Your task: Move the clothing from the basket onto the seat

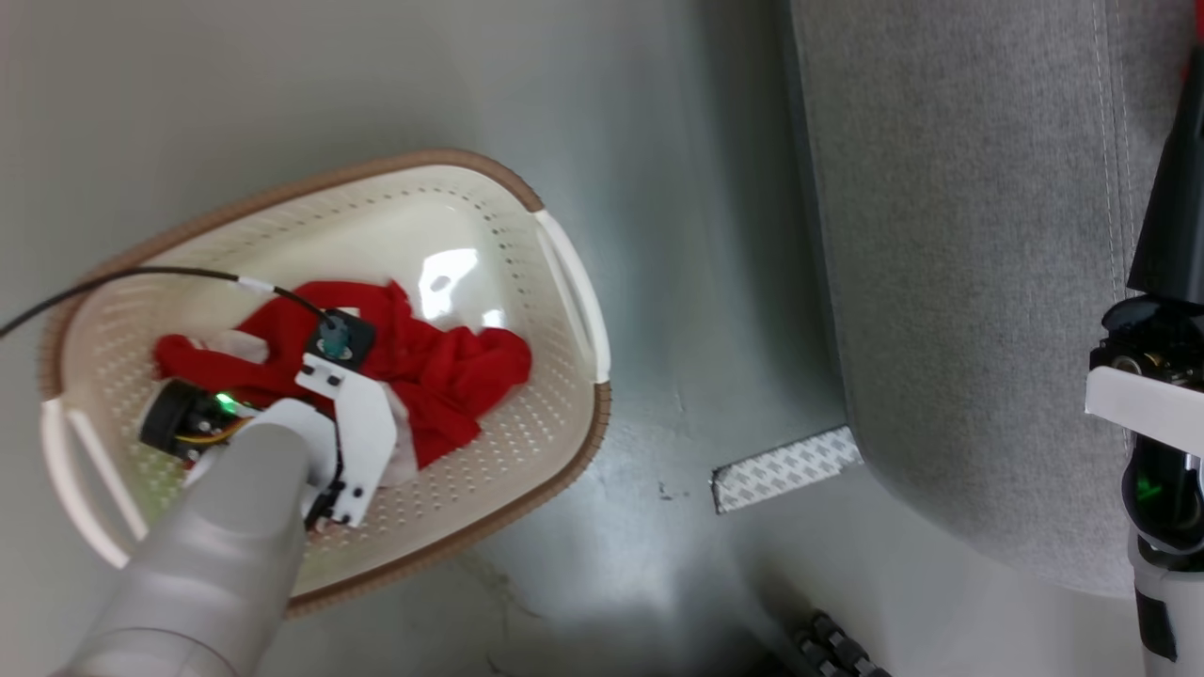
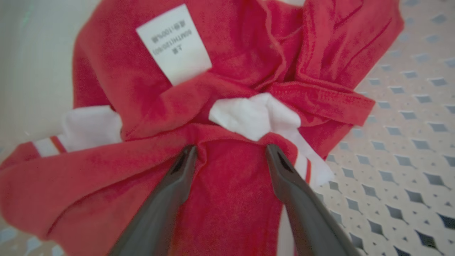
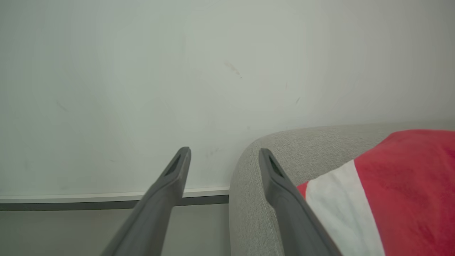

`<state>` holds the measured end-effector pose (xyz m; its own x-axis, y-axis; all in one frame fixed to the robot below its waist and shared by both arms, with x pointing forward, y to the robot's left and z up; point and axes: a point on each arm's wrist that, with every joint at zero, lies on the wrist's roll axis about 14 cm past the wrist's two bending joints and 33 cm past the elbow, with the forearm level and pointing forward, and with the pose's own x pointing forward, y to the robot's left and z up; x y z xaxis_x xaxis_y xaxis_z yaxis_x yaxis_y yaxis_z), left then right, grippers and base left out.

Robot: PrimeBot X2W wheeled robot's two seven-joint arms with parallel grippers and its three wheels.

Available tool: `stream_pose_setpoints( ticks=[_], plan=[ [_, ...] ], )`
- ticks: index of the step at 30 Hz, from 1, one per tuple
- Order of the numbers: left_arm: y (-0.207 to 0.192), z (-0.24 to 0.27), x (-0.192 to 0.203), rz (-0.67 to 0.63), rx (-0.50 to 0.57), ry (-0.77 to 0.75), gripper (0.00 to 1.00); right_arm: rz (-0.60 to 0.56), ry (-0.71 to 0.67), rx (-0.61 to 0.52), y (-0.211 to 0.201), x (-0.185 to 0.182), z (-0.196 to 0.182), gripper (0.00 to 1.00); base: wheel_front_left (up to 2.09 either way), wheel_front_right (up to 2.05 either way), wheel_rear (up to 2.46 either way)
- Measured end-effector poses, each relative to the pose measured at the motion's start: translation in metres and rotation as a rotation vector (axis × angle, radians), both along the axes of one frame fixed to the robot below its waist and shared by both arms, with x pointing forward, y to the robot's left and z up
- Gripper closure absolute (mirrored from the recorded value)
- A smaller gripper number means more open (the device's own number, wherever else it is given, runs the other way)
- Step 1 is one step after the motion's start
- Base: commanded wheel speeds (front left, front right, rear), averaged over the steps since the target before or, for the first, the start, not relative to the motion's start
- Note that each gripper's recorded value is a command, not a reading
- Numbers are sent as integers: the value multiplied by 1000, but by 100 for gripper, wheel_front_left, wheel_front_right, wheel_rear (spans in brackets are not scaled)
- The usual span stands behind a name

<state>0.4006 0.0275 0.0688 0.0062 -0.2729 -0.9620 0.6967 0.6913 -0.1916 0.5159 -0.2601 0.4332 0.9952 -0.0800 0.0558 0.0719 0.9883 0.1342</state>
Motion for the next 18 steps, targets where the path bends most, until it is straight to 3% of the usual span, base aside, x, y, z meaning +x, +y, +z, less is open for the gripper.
stream_pose_setpoints(
  ticks=[9, 10, 11, 18],
  plan=[
    [5, -25, -26, -212, 100, 99, 0, -19, 36, -26, -7, -1, -13, 0, 0, 0, 0],
    [5, -25, -26, -213, 102, 101, 67, -20, 36, -27, -8, -1, -13, 0, 0, 0, 0],
    [5, -25, -26, -212, 105, 102, 100, -21, 35, -28, -8, -1, -12, 0, 0, 0, 0],
    [-1, -14, -12, -163, 63, 61, 100, -18, 11, -38, -7, 1, -1, 0, 0, 0, 0]
  ],
)
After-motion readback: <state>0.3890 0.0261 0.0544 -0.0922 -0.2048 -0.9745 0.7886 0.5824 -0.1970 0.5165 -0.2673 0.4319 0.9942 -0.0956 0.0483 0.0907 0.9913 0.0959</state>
